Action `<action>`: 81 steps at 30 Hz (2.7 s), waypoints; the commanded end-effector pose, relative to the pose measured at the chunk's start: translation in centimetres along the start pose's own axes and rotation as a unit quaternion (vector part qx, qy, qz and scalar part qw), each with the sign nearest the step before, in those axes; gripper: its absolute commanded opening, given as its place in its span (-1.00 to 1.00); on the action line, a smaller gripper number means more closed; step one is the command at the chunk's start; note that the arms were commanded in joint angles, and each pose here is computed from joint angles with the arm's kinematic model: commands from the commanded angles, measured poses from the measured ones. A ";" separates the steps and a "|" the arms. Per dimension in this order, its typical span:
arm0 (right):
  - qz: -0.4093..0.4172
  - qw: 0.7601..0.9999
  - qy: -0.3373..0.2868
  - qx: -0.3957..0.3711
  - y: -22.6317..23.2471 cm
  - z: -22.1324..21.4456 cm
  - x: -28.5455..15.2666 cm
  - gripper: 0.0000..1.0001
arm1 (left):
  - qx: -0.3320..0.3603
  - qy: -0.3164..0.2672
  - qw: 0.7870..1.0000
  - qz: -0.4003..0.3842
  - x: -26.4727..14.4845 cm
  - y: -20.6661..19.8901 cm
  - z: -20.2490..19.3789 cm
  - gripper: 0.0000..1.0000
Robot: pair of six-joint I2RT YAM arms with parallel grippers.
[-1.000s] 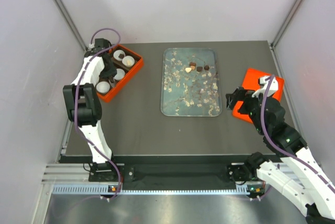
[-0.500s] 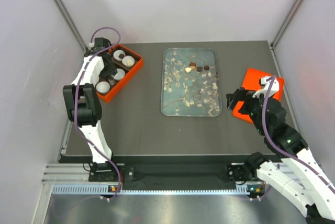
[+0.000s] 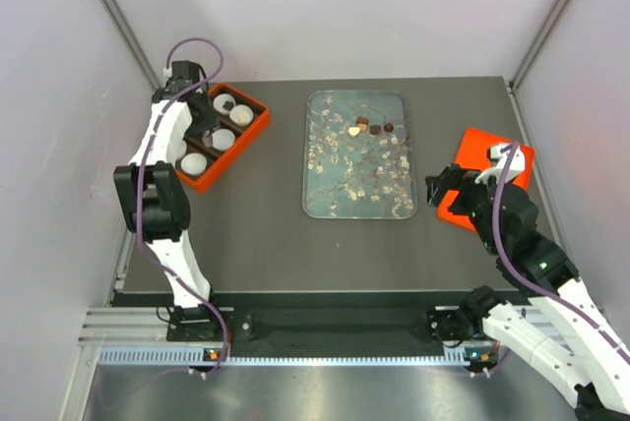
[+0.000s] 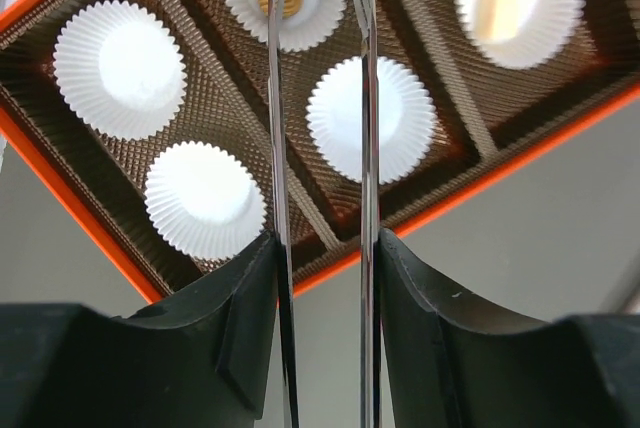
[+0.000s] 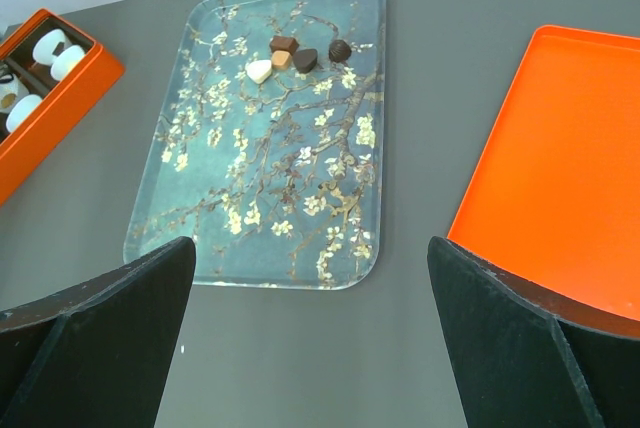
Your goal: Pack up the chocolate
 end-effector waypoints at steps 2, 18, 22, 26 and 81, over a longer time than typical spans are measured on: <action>0.003 1.000 -0.019 0.002 0.2 0.7 0.0 1.00 | 0.007 -0.065 0.994 -0.086 -7.2 -2.8 1.7 -0.08; 0.000 1.000 -0.019 0.007 0.0 0.6 -0.5 1.00 | 0.233 -0.021 0.920 -0.313 -13.5 -18.2 -15.0 -0.07; -0.004 1.000 -0.022 0.005 -0.2 0.6 -0.7 0.99 | 0.276 -0.002 0.899 -0.341 -11.0 -19.6 -16.6 -0.05; -0.008 1.000 -0.022 0.003 -0.4 0.6 -0.8 0.99 | 0.309 0.005 0.884 -0.351 -9.1 -20.4 -17.5 -0.03; 0.010 1.000 -0.006 0.011 0.4 0.1 0.1 1.00 | 0.116 -0.043 0.979 -0.163 -12.5 -7.8 -6.5 -0.34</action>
Point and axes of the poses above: each gripper's point midway between its finger pads, its own x axis out along the fingers, its own y axis along the line the jaws close on, z = x × y, the point moved 9 cm from there along -x, back along the fingers, and after that the axes turned 12 degrees about -x, right-handed, at the moved point
